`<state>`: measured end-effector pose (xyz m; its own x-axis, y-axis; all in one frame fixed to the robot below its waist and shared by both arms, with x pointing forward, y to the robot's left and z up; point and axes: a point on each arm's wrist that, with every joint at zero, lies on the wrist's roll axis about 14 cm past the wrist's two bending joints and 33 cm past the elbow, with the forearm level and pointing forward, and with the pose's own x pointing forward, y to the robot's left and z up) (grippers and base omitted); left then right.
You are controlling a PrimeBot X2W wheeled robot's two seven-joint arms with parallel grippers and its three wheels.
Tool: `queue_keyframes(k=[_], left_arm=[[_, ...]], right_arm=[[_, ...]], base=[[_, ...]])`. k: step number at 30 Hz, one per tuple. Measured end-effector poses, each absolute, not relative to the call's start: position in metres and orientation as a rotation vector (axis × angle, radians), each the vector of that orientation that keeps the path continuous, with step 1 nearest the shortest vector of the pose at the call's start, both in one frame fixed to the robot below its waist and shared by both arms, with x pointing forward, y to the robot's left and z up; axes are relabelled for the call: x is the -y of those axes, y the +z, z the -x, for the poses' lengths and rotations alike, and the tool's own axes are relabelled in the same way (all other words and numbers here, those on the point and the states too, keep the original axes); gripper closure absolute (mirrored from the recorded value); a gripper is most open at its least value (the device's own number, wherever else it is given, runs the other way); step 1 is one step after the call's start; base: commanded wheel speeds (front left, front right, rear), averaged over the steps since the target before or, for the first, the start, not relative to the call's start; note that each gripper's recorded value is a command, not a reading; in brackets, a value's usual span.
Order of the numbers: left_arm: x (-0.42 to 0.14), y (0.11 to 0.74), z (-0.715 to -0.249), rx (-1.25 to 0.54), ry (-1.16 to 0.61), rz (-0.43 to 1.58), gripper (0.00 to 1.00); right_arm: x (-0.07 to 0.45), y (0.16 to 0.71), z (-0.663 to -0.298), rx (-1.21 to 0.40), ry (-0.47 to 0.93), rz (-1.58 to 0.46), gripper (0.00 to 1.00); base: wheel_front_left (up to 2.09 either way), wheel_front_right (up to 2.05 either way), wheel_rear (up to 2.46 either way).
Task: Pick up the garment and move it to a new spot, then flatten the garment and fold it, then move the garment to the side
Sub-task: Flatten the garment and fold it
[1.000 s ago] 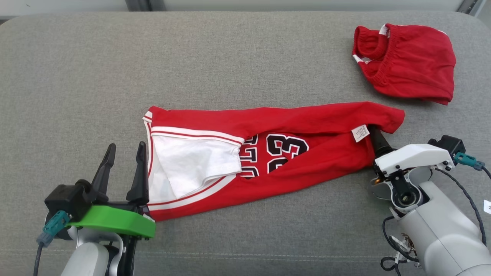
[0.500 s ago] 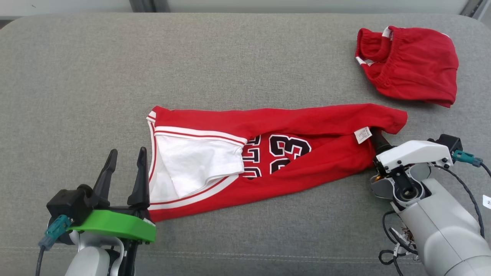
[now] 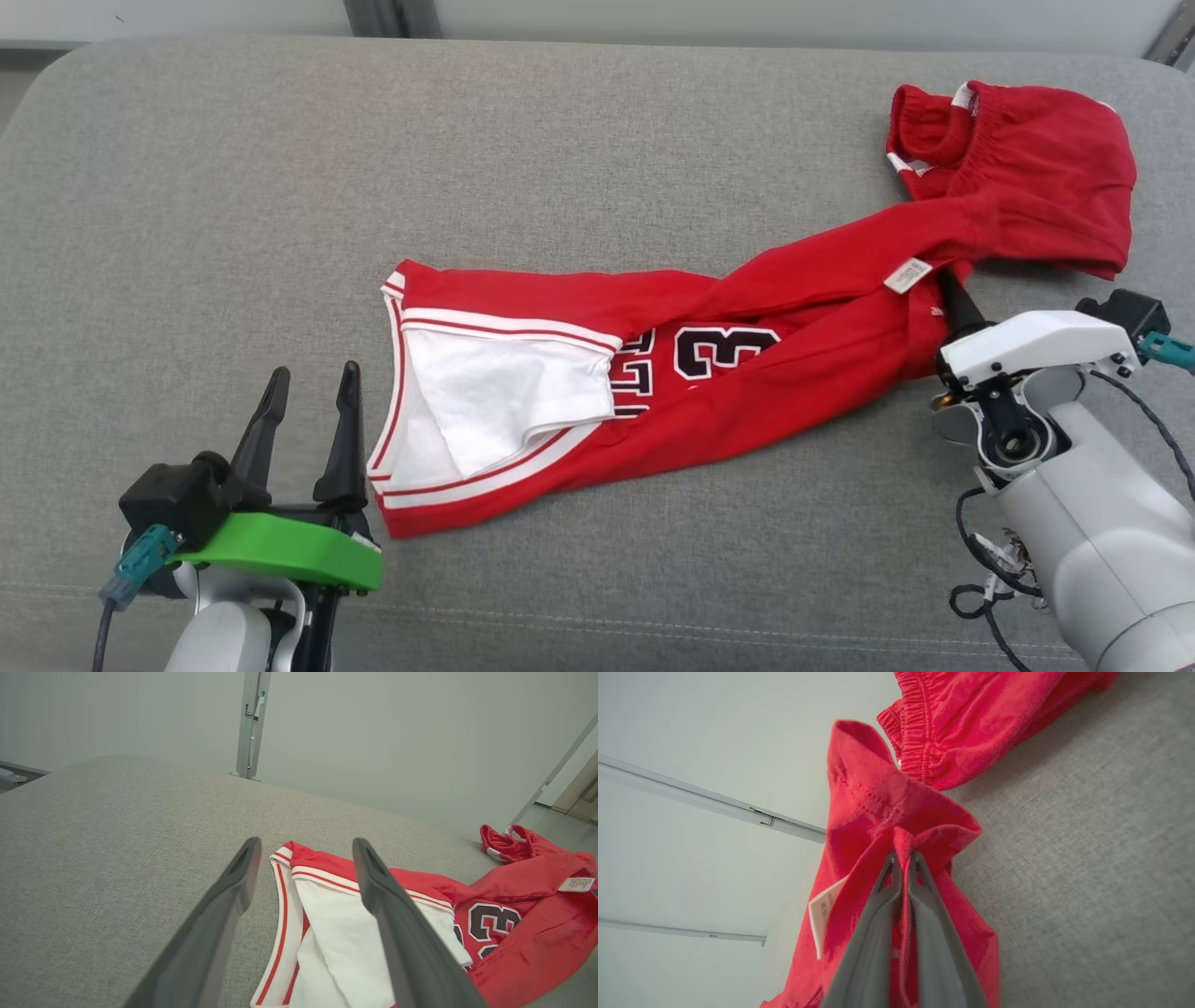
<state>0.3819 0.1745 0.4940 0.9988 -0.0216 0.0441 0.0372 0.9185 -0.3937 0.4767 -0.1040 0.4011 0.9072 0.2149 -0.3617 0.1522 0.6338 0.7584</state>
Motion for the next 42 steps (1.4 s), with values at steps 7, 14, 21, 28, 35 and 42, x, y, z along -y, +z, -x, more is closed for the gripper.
queue_keyframes(k=[7, 14, 21, 28, 35, 42], left_arm=[[-0.185, 0.495, -0.373, 0.050, 0.003, 0.402, 0.00], [-0.189, 0.496, -0.365, 0.054, 0.023, 0.413, 0.00], [-0.200, 0.498, -0.354, 0.070, 0.061, 0.418, 0.00], [-0.215, 0.496, -0.335, 0.073, 0.120, 0.422, 0.00], [-0.228, 0.499, -0.323, 0.093, 0.162, 0.420, 0.00], [-0.236, 0.497, -0.317, 0.090, 0.193, 0.418, 0.00]], right_arm=[[0.125, 0.430, -0.491, -0.333, 0.082, -0.776, 1.00], [0.072, 0.467, -0.493, -0.271, 0.304, -0.697, 1.00], [-0.023, 0.499, -0.462, -0.259, 0.592, -0.688, 1.00], [-0.092, 0.496, -0.405, -0.328, 0.821, -0.649, 1.00], [-0.129, 0.496, -0.376, -0.380, 0.938, -0.631, 1.00], [-0.148, 0.476, -0.360, -0.467, 1.020, -0.527, 1.00]], base=[[0.00, 0.00, 0.00], [0.00, 0.00, 0.00], [0.00, 0.00, 0.00], [0.00, 0.00, 0.00], [0.00, 0.00, 0.00], [0.00, 0.00, 0.00]])
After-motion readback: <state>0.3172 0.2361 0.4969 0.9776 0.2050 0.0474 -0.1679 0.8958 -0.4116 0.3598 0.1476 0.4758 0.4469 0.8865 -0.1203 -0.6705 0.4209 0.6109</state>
